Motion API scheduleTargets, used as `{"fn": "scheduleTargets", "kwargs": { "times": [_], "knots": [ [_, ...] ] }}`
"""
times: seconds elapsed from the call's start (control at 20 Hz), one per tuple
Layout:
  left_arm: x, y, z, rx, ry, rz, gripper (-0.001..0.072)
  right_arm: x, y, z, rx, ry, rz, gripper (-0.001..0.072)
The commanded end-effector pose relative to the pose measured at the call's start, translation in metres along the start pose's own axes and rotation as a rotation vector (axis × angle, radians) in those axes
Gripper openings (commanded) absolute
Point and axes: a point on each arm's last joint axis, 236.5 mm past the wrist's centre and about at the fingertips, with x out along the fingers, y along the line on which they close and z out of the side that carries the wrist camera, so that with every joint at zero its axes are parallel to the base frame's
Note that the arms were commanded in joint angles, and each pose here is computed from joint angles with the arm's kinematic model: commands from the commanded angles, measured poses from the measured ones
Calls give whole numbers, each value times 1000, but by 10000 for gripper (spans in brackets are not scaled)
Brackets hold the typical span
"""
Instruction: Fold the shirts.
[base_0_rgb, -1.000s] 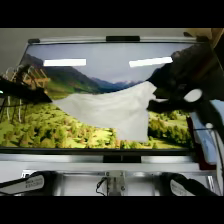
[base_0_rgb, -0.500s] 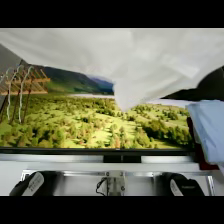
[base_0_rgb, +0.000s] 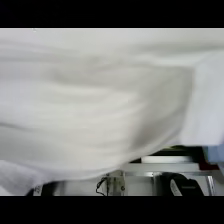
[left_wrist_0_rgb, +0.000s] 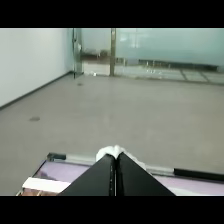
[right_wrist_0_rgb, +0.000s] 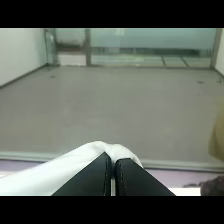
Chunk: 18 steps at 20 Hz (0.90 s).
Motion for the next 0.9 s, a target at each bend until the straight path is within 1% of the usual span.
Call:
{"fn": "scheduleTargets", "kwargs": {
  "times": [0.0,0.1,0.2,0.3,0.4,0.5,0.6,0.7,0.8,0.85],
  "knots": [
    [13,25,-76,-44,273,49,34,33,-10,-82,43,328,-18,70],
    [33,37,-145,-140,482,12,34,67,-11,-166,103,600,-6,69],
    [55,48,-216,-219,649,-46,33,101,-6,-260,153,819,19,70],
    [73,58,-296,-335,814,-89,33,139,-4,-342,130,920,29,69],
    [95,65,-364,-450,911,-93,32,185,-1,-396,112,920,25,69],
    [125,68,-413,-512,953,-87,33,232,6,-426,146,869,14,69],
    [163,65,-441,-528,955,-90,33,272,4,-435,294,771,-46,69],
    [206,61,-453,-526,908,-87,34,302,-3,-430,429,638,-98,69],
    [246,51,-464,-512,867,-96,34,317,-7,-431,477,574,-115,69],
    [264,40,-472,-506,863,-110,34,319,-6,-442,484,590,-120,69]
  ]
}}
